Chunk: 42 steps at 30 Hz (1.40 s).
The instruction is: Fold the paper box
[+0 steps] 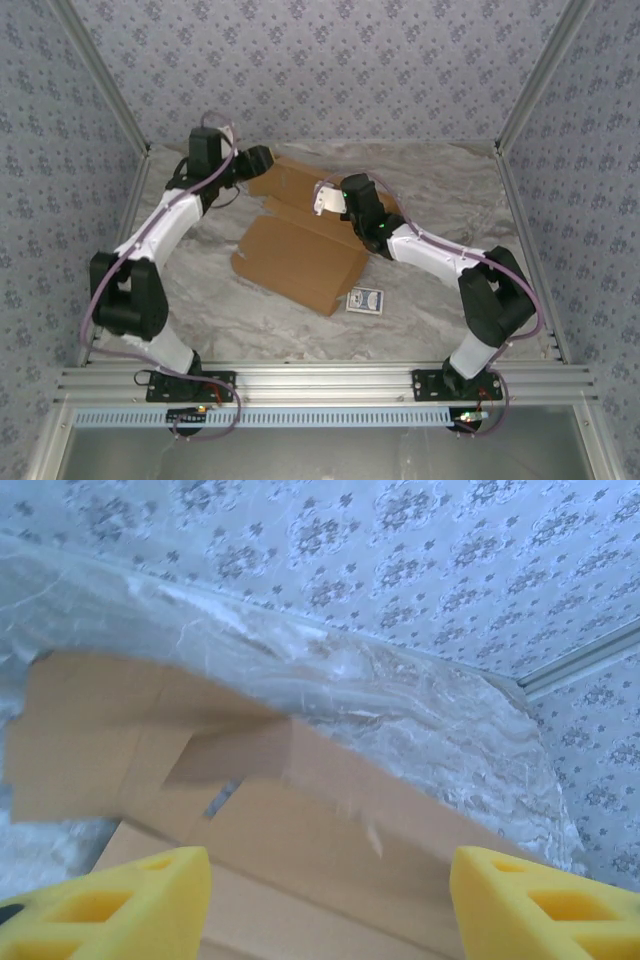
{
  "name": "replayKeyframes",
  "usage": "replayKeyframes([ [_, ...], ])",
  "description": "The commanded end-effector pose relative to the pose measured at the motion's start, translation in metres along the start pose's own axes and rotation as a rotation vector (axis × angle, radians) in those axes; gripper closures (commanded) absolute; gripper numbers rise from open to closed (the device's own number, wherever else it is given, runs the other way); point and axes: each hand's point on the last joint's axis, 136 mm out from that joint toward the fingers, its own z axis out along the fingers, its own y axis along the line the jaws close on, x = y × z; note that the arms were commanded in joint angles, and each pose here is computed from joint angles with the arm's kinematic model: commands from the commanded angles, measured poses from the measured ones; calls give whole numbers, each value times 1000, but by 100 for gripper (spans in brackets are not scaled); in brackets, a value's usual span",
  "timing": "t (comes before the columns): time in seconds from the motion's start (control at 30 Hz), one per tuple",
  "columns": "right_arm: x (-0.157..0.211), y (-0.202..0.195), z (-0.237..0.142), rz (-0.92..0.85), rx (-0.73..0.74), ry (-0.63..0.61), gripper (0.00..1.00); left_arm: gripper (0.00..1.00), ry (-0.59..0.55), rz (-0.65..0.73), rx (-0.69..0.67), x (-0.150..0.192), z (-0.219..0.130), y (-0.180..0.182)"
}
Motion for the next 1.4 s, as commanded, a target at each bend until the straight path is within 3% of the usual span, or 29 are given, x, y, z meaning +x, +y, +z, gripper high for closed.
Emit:
replayKeyframes([
  [0.0, -8, -25, -12, 3, 53, -27, 100, 32, 118, -34, -9, 11, 22, 7],
  [0.33, -15, -24, -12, 8, 41, -60, 100, 32, 204, -30, -34, 13, 53, 15],
  [0.77, -18, -16, -13, 31, 37, -66, 100, 54, 209, -166, 147, 14, 65, -13],
  [1.07, -17, -11, -8, 28, 20, -51, 100, 67, 195, -190, 168, 11, 67, -9],
  [1.2, -17, -11, -7, 26, 6, -53, 100, 66, 173, -183, 151, 7, 63, -1],
  [1.37, -14, -11, -8, 21, -1, -43, 100, 48, 122, -138, 74, 0, 43, 17],
])
